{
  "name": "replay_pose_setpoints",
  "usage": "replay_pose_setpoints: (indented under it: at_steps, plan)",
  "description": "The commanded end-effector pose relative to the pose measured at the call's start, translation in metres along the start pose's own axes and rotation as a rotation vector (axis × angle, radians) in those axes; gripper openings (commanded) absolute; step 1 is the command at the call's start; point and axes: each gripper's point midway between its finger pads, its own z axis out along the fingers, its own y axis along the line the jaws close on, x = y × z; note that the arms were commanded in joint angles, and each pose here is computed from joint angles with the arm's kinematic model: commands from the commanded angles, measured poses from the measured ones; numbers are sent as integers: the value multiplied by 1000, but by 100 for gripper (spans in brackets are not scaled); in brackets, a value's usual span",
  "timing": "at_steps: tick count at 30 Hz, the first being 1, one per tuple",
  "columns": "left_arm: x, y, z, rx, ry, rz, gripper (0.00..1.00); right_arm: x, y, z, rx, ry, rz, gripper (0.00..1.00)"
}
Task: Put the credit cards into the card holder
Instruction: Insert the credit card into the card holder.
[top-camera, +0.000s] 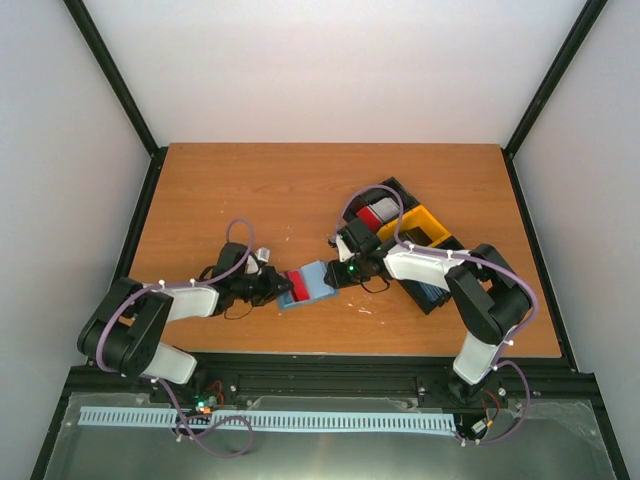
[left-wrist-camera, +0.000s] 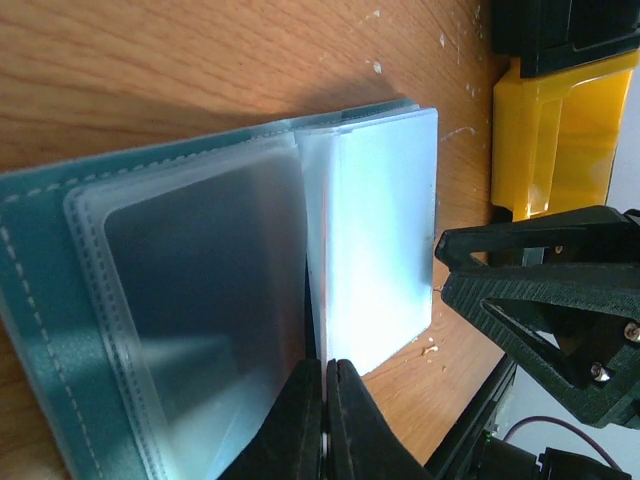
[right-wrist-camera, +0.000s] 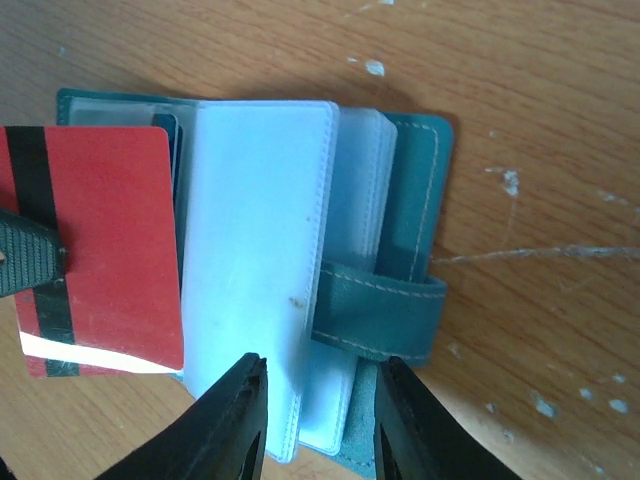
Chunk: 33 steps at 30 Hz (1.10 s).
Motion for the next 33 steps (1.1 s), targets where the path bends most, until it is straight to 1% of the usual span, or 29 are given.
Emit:
replay_pose_setpoints:
  at_steps: [1, 7, 11, 16, 21, 26, 33]
  plan:
    - [-7, -7, 5, 30, -19, 21, 1, 9, -7, 4, 48, 22, -16, 30]
    - [-6, -3, 10, 37, -11, 16, 1, 16, -8, 12, 37, 67, -2, 25]
    - [-7, -4, 11, 54, -19, 22, 1, 21, -10, 16, 40, 91, 7, 24]
    - [-6, -3, 11, 80, -35, 33, 1, 28, -9, 23, 18, 120, 19, 17]
    - [-2, 0, 15, 108, -30, 31, 1, 32, -8, 27, 1, 136, 42, 13]
    - [0, -1, 14, 145, -35, 28, 1, 37, -7, 31, -17, 152, 63, 11]
    - [-2, -5, 11, 165, -62, 60, 1, 38, -6, 31, -21, 157, 62, 11]
